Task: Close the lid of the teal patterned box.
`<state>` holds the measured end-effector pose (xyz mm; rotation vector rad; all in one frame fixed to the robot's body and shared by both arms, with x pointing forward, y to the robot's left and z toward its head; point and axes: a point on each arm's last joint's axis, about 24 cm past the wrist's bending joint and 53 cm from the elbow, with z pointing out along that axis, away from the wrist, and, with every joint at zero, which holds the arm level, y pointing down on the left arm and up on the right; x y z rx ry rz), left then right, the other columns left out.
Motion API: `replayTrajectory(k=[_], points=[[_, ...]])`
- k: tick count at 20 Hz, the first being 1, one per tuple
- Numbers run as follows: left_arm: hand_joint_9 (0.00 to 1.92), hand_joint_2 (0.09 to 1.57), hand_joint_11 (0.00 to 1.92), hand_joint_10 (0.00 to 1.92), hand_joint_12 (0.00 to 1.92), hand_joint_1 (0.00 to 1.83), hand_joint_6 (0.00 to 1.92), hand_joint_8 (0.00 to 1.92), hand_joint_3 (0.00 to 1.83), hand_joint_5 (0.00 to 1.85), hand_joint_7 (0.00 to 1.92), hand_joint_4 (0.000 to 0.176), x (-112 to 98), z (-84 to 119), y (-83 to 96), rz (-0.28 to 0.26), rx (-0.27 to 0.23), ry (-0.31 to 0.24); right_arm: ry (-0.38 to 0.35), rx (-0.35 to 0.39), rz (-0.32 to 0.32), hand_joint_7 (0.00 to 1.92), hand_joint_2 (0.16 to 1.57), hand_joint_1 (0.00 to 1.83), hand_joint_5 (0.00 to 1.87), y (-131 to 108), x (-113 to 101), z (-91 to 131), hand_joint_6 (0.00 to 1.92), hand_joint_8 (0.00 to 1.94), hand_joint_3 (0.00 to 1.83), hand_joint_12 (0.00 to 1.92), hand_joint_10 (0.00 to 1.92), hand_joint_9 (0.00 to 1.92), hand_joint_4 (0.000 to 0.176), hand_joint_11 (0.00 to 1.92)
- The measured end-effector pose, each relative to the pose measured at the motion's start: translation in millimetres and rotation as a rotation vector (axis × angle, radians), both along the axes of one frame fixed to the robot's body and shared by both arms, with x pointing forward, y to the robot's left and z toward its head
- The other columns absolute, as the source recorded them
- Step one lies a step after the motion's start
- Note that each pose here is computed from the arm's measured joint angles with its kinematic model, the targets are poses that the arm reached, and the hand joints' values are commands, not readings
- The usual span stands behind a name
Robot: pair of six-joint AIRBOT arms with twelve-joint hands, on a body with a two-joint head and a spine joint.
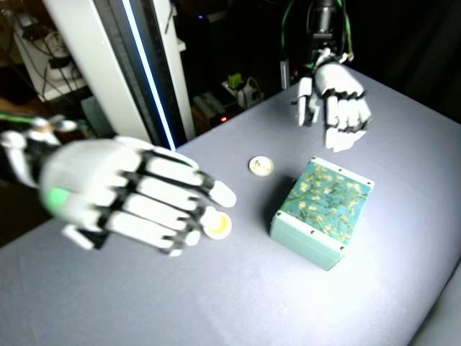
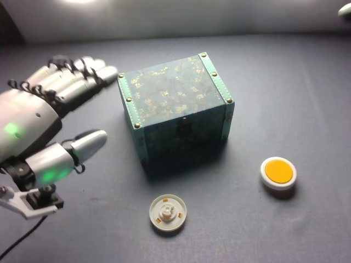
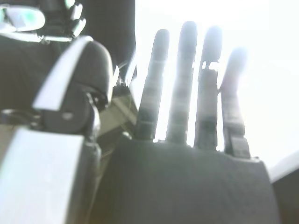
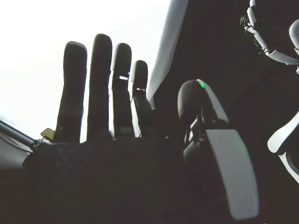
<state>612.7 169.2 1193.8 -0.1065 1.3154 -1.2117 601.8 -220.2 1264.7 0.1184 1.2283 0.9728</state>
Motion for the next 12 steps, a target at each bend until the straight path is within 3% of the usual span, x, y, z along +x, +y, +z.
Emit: replayTrajectory(k=[1, 2, 3, 4, 5, 6, 7, 8, 9, 10, 11, 12], points=[[0.00, 1.41, 0.00, 0.00, 0.05, 0.17, 0.00, 0.00, 0.00, 0.00, 0.00, 0.091, -0.6, 1.1, 2.9, 0.008, -0.003, -0.003, -0.009, 0.002, -0.007, 0.00, 1.43, 0.17, 0.00, -3.7, -4.1, 2.0, 0.23, 0.21, 0.00, 1.48, 0.51, 0.00, 0.000, 0.00], [0.00, 1.40, 0.00, 0.00, 0.01, 0.23, 0.00, 0.00, 0.00, 0.00, 0.00, 0.113, -1.8, 2.7, 6.5, 0.018, 0.000, -0.009, -0.023, 0.009, -0.013, 0.00, 1.41, 0.16, 0.00, -7.0, -8.4, 5.4, 0.11, 0.06, 0.00, 1.40, 0.33, 0.00, 0.000, 0.00], [0.00, 1.41, 0.00, 0.00, 0.00, 0.27, 0.00, 0.00, 0.00, 0.00, 0.00, 0.118, -2.5, 4.1, 10.1, 0.029, 0.006, -0.015, -0.038, 0.011, -0.016, 0.00, 1.37, 0.18, 0.00, -9.7, -12.4, 7.8, 0.00, 0.00, 0.00, 1.20, 0.08, 0.00, 0.000, 0.00], [0.00, 1.39, 0.00, 0.00, 0.00, 0.22, 0.00, 0.00, 0.00, 0.00, 0.00, 0.154, -5.2, 7.6, 14.0, 0.039, -0.003, -0.022, -0.048, 0.020, -0.018, 0.00, 1.37, 0.20, 0.00, -10.8, -15.6, 10.2, 0.00, 0.00, 0.00, 1.19, 0.04, 0.00, 0.000, 0.00], [0.00, 1.36, 0.00, 0.00, 0.00, 0.19, 0.00, 0.00, 0.00, 0.00, 0.00, 0.172, -7.4, 11.3, 17.3, 0.047, 0.002, -0.040, -0.058, 0.024, -0.019, 0.00, 1.38, 0.21, 0.00, -11.5, -18.4, 12.8, 0.00, 0.00, 0.00, 1.20, 0.02, 0.00, 0.000, 0.00], [0.00, 1.35, 0.00, 0.00, 0.00, 0.15, 0.00, 0.00, 0.00, 0.00, 0.00, 0.169, -9.3, 16.4, 22.8, 0.058, -0.007, -0.058, -0.074, 0.029, -0.015, 0.00, 1.36, 0.22, 0.00, -11.7, -22.3, 15.9, 0.00, 0.00, 0.00, 1.60, 0.00, 0.00, 0.002, 0.00], [0.00, 1.35, 0.00, 0.00, 0.00, 0.15, 0.00, 0.00, 0.00, 0.00, 0.00, 0.149, -10.6, 21.9, 29.4, 0.075, -0.017, -0.077, -0.088, 0.040, -0.012, 0.00, 1.37, 0.21, 0.00, -11.4, -26.4, 19.6, 0.00, 0.00, 0.00, 1.54, 0.00, 0.00, 0.000, 0.00], [0.00, 1.37, 0.00, 0.00, 0.00, 0.13, 0.00, 0.00, 0.00, 0.00, 0.00, 0.147, -12.2, 25.9, 34.0, 0.089, -0.025, -0.086, -0.098, 0.045, -0.013, 0.00, 1.37, 0.22, 0.00, -12.2, -28.4, 22.0, 0.00, 0.00, 0.00, 1.20, 0.00, 0.00, 0.000, 0.00], [0.00, 1.39, 0.00, 0.00, 0.00, 0.24, 0.00, 0.00, 0.00, 0.00, 0.00, 0.109, -15.2, 30.3, 39.2, 0.098, -0.031, -0.105, -0.109, 0.053, -0.016, 0.00, 1.41, 0.29, 0.00, -13.9, -31.3, 24.4, 0.00, 0.00, 0.01, 0.84, 0.00, 0.00, 0.000, 0.00], [0.00, 1.39, 0.00, 0.00, 0.00, 0.27, 0.00, 0.00, 0.00, 0.00, 0.00, 0.131, -18.7, 33.4, 43.1, 0.105, -0.040, -0.115, -0.118, 0.053, -0.018, 0.00, 1.40, 0.33, 0.00, -15.2, -32.7, 26.5, 0.00, 0.00, 0.00, 0.76, 0.00, 0.00, 0.001, 0.00], [0.00, 1.38, 0.00, 0.00, 0.00, 0.38, 0.00, 0.00, 0.00, 0.00, 0.00, 0.121, -21.3, 38.1, 46.9, 0.113, -0.048, -0.132, -0.131, 0.062, -0.024, 0.00, 1.39, 0.32, 0.00, -18.0, -36.5, 30.4, 0.00, 0.00, 0.00, 0.89, 0.02, 0.03, 0.047, 0.00], [0.00, 1.36, 0.00, 0.00, 0.00, 0.45, 0.00, 0.00, 0.00, 0.00, 0.00, 0.139, -22.7, 41.0, 47.7, 0.117, -0.049, -0.141, -0.140, 0.062, -0.023, 0.00, 1.37, 0.35, 0.00, -18.2, -38.7, 32.9, 0.00, 0.00, 0.00, 1.22, 0.27, 0.01, 0.058, 0.00]])
